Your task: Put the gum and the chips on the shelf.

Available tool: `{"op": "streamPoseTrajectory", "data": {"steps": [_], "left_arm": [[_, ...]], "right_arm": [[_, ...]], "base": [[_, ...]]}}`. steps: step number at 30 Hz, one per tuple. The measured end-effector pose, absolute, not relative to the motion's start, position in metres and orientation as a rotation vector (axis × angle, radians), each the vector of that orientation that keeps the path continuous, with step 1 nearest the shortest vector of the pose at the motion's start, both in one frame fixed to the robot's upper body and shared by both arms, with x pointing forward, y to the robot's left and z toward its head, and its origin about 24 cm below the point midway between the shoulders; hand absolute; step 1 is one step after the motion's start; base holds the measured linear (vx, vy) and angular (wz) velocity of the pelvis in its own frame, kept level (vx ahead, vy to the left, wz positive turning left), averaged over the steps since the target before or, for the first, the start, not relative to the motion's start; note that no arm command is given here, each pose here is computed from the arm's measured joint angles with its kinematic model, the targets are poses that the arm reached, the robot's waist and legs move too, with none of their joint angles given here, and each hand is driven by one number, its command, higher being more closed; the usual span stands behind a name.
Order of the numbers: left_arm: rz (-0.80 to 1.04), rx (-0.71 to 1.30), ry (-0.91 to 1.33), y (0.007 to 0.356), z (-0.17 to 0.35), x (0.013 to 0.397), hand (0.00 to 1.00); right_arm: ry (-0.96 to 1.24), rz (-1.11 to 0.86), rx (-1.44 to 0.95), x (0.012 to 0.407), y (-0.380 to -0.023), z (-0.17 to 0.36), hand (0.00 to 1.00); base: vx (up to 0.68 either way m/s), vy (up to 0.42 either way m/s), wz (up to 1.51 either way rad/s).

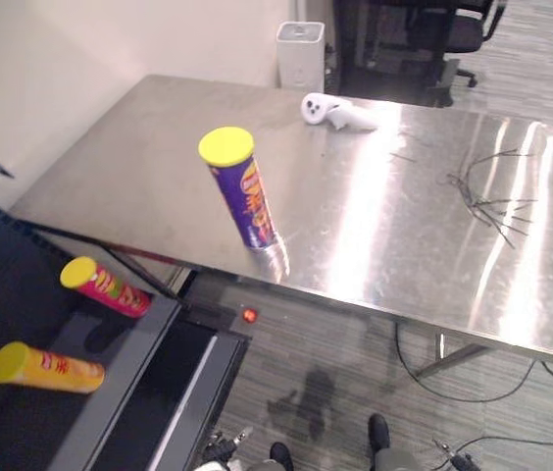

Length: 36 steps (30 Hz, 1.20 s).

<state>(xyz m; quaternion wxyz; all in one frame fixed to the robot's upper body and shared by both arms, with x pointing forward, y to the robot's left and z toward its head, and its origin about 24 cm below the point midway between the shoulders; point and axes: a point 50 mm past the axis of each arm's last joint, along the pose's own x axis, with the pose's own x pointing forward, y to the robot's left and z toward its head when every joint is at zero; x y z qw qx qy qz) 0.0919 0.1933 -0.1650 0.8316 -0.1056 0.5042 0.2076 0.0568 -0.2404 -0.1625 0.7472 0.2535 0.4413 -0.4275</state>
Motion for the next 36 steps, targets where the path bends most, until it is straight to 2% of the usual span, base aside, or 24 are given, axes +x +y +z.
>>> {"op": "streamPoseTrajectory", "data": {"steps": [1,3,6,7,8,12,15,19,21,24,26,30,32,36], "left_arm": [[0.449,-0.231,1.068,0.193,-0.165,0.092,0.0],[0.494,-0.266,1.072,0.195,-0.166,0.087,0.0],[0.536,-0.293,1.088,0.198,-0.167,0.08,0.0],[0.56,-0.309,1.084,0.201,-0.167,0.078,0.0],[0.563,-0.309,1.083,0.202,-0.167,0.077,0.0],[0.577,-0.306,1.099,0.204,-0.168,0.068,0.0],[0.571,-0.306,1.125,0.201,-0.17,0.059,0.0],[0.552,-0.292,1.14,0.2,-0.171,0.056,0.0],[0.515,-0.256,1.145,0.201,-0.17,0.057,0.0],[0.43,-0.186,1.15,0.202,-0.17,0.06,0.0],[0.394,-0.166,1.147,0.201,-0.169,0.063,0.0],[0.335,-0.138,1.128,0.2,-0.167,0.07,0.0],[0.3,-0.122,1.116,0.198,-0.167,0.076,0.0],[0.266,-0.113,1.092,0.196,-0.165,0.084,0.0]], "right_arm": [[0.953,-0.987,0.594,0.053,-0.242,-0.163,0.0],[0.843,-1.252,0.784,0.034,-0.257,-0.161,0.0],[0.667,-1.523,0.941,0.015,-0.284,-0.154,0.0],[0.51,-1.692,1.016,0.005,-0.311,-0.143,0.0],[0.457,-1.73,1.031,0.003,-0.321,-0.139,0.0],[0.216,-1.77,0.926,0.015,-0.388,-0.094,0.0],[-0.024,-1.667,0.683,0.052,-0.446,-0.021,0.0],[-0.276,-1.535,0.408,0.095,-0.473,0.066,0.0],[-0.36,-1.398,0.226,0.129,-0.466,0.109,0.0],[-0.449,-1.11,-0.109,0.185,-0.43,0.165,0.0],[-0.483,-0.949,-0.202,0.212,-0.407,0.179,0.0],[-0.444,-0.645,-0.285,0.257,-0.362,0.177,0.0],[-0.387,-0.433,-0.326,0.278,-0.33,0.165,0.0],[-0.359,-0.202,-0.297,0.301,-0.288,0.155,0.0]], "base": [[0.07,0.02,-0.19],[0.05,0.021,-0.17],[0.02,0.014,-0.13],[0.0,0.019,-0.14],[-0.01,0.02,-0.17],[-0.02,0.0,-0.17],[-0.04,-0.008,-0.22],[-0.05,-0.039,-0.01],[-0.01,-0.06,0.0],[0.0,-0.047,0.05],[0.01,-0.032,0.2],[0.01,-0.04,0.26],[0.03,-0.042,0.19],[-0.01,-0.022,0.21]]}}
